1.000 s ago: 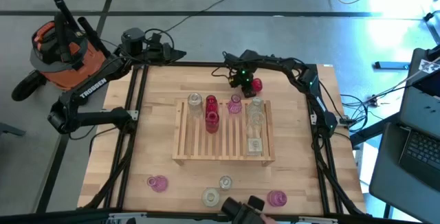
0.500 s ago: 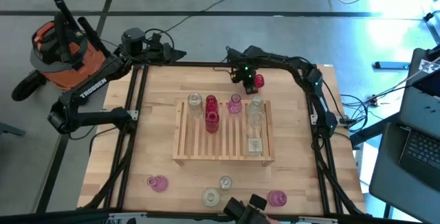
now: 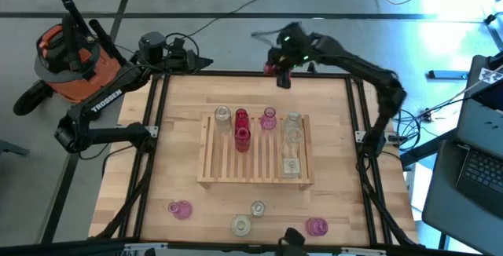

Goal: Sort vases onto shelf
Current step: Put the red vase on the shelf aligned with the other red vase

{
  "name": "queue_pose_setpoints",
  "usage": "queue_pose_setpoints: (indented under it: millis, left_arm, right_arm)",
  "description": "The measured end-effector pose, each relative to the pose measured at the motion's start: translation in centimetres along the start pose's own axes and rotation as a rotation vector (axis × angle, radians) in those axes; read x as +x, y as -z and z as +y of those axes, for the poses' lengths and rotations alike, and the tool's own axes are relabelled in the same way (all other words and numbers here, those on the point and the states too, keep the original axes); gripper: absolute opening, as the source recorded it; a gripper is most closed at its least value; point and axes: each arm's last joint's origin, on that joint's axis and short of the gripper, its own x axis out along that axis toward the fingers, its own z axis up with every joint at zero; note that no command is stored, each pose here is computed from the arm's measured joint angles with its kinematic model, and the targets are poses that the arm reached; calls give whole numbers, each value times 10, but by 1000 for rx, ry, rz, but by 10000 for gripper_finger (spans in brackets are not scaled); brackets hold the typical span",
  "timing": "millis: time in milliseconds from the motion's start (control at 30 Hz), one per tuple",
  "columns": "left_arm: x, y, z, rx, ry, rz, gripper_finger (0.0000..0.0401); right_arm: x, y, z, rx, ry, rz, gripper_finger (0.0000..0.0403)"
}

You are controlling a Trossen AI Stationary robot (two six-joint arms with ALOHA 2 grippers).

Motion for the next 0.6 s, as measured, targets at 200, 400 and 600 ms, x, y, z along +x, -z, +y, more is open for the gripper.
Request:
queue_pose_setpoints:
  millis: [200, 400, 600]
  left_arm:
    - [0, 0, 0, 38, 2, 3, 201]
    - [0, 1, 0, 81, 11, 17, 202]
    - [0, 1, 0, 81, 16, 22, 201]
  right_arm:
    - [-72, -43, 8, -23, 67, -437, 91]
    - [-110, -77, 40, -46, 18, -706, 91]
    - [-111, -108, 97, -63, -150, -836, 91]
